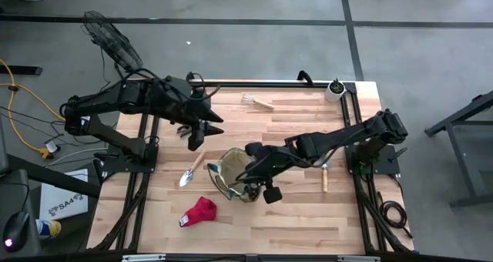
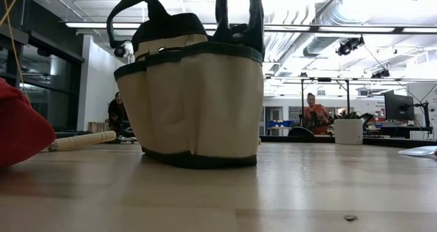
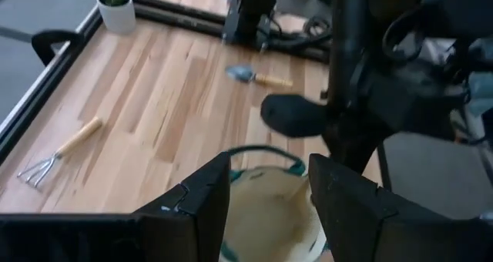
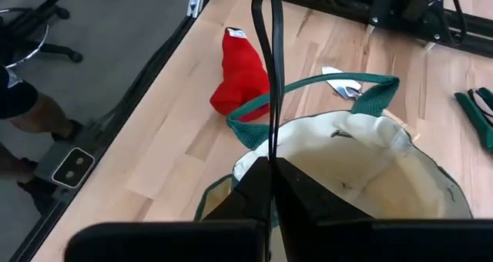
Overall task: Pick & Place Garden tools in Gardening bag
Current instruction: Put the right green shear scissors into the light brown gardening bag
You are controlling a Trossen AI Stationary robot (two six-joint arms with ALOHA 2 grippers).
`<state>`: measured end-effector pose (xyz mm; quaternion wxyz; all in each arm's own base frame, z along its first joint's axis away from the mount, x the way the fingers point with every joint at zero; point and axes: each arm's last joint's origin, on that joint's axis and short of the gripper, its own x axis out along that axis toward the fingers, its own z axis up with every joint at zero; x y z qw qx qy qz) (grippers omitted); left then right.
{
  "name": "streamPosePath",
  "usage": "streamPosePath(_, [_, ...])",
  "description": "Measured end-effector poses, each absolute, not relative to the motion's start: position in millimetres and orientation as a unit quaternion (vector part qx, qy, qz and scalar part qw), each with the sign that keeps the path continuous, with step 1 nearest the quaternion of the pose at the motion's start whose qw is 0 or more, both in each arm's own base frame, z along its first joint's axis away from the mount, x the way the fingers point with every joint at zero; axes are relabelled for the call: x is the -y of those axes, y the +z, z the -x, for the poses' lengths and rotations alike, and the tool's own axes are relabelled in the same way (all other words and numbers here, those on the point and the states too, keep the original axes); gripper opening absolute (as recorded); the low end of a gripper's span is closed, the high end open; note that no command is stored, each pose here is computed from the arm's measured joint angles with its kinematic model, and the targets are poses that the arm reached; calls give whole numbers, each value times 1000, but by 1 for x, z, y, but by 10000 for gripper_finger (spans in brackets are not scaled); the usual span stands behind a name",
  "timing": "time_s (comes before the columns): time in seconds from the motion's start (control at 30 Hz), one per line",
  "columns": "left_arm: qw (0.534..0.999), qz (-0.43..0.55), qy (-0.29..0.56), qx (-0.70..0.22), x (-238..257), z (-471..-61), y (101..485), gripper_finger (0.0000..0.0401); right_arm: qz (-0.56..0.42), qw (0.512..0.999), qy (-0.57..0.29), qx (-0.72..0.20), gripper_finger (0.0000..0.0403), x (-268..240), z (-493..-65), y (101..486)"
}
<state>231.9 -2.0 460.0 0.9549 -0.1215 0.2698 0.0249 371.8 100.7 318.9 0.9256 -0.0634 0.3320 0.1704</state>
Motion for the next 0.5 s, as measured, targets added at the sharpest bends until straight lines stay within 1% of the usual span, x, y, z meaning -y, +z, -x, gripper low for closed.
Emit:
streamPosePath(0.1, [957, 127, 25, -258, 2, -234, 462, 170, 57, 926, 169, -333, 4, -101, -372, 319])
streamPosePath(0.23, [956, 127, 25, -264, 2, -235, 460, 170, 49, 926, 166, -335, 4, -102, -371, 319])
streamPosePath(0.3, [955, 126, 25, -266, 2, -234, 460, 170, 44, 929, 150, -336, 6, -102, -372, 319])
streamPosePath(0.4, [955, 126, 23, -269, 2, -234, 459, 170, 44, 930, 134, -339, 21, -102, -371, 318])
streamPosePath(0.5, [954, 127, 22, -271, 2, -234, 459, 170, 32, 931, 130, -340, 49, -102, -371, 319])
